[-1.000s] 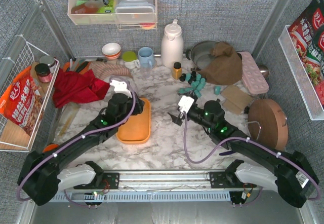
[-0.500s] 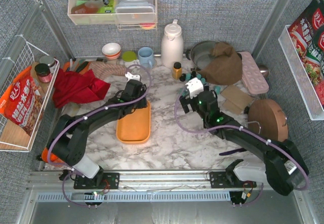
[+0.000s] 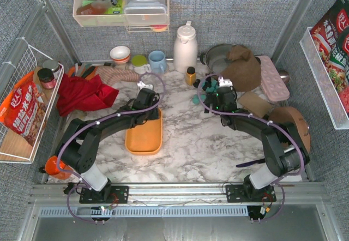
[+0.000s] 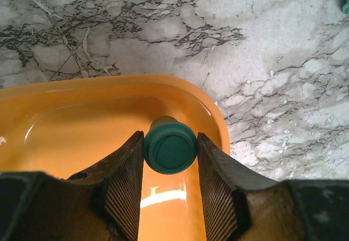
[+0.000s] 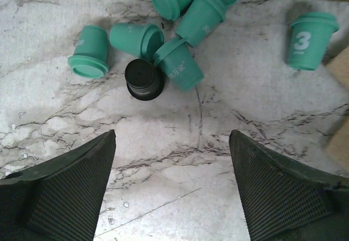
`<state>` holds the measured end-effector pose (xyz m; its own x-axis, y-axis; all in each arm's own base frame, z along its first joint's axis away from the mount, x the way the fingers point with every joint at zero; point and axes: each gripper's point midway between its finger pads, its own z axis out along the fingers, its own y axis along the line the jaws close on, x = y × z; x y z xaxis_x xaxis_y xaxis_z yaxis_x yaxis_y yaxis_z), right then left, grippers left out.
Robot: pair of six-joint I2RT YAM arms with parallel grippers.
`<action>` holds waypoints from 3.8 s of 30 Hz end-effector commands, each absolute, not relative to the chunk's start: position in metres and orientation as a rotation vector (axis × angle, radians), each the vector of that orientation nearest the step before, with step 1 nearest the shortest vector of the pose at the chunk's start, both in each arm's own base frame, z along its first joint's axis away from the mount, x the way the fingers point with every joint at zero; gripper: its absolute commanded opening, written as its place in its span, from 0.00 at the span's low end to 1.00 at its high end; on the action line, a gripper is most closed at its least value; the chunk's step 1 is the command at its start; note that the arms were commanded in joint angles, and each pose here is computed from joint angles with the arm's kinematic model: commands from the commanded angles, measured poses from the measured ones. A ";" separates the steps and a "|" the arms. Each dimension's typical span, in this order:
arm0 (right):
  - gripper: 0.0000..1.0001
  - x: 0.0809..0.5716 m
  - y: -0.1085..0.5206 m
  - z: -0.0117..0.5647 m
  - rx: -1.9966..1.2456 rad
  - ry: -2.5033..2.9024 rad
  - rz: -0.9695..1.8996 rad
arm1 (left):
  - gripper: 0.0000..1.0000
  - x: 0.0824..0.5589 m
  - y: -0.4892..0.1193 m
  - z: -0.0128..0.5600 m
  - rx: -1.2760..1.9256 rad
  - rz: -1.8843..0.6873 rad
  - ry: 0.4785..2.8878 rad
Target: Mix the coffee capsules in the storage basket
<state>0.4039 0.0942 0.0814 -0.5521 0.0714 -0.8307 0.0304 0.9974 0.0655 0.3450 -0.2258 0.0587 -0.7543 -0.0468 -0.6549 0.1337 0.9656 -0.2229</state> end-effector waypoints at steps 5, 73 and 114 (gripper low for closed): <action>0.80 0.425 0.107 0.074 0.156 2.145 0.152 | 0.48 0.351 -0.233 0.056 0.035 -0.376 2.375; 0.14 0.408 0.159 0.156 0.013 2.193 0.520 | 0.76 0.289 -0.256 0.206 0.515 -0.800 1.540; 0.13 0.294 0.222 0.252 -0.065 1.826 1.185 | 0.71 0.253 -0.378 0.223 0.964 -0.795 0.819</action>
